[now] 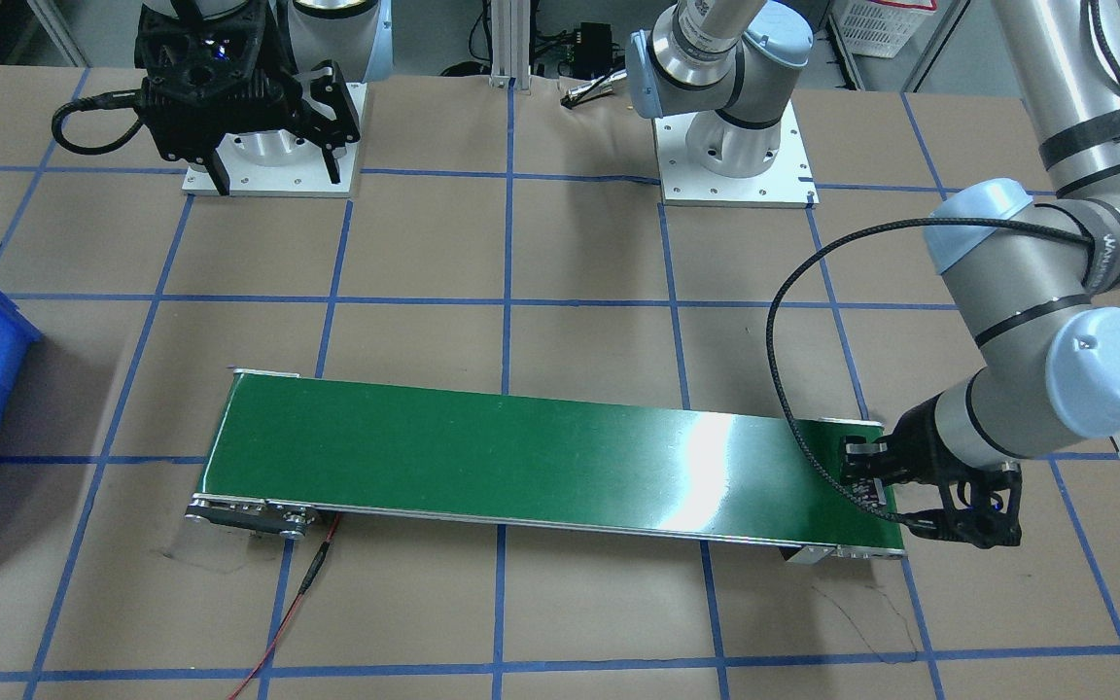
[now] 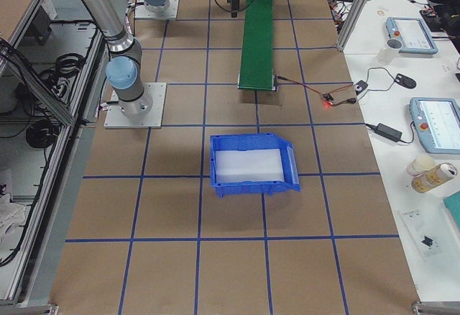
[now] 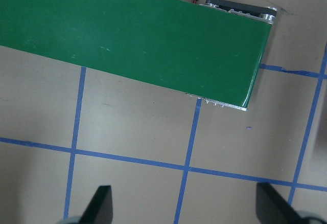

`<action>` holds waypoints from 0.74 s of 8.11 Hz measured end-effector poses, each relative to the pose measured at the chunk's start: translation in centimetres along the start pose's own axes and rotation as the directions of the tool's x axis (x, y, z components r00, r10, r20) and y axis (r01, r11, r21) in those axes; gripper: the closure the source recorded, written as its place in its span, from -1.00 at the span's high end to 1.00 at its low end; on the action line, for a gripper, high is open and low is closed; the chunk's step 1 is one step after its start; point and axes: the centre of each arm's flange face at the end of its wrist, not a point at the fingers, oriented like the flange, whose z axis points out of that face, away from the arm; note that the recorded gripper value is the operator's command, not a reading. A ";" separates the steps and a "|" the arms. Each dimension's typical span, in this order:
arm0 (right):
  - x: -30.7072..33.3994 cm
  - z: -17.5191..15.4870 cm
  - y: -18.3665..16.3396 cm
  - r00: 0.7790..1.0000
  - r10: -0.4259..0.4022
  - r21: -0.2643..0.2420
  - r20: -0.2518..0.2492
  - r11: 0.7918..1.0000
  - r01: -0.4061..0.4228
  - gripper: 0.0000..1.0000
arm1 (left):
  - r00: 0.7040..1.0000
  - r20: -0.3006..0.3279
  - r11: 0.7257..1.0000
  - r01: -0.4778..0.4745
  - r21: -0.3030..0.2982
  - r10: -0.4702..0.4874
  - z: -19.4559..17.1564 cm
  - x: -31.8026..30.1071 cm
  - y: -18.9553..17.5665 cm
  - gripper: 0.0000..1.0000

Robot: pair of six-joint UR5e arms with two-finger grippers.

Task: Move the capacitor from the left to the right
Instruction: 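Lift the capacitor with the left gripper and carry it over the conveyor, then lower the capacitor onto the belt and open the left gripper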

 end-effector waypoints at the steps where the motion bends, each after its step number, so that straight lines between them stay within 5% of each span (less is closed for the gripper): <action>1: 0.0 0.0 0.0 1.000 0.000 0.000 0.000 1.000 0.000 1.00 | 1.000 0.002 1.000 -0.013 0.002 0.013 0.1 0.7 -0.3 -0.84; 6: 0.0 0.3 -0.2 1.000 -0.004 -0.006 -0.001 1.000 0.004 1.00 | 1.000 -0.002 0.999 -0.023 -0.023 0.023 2.8 1.6 0.1 -0.74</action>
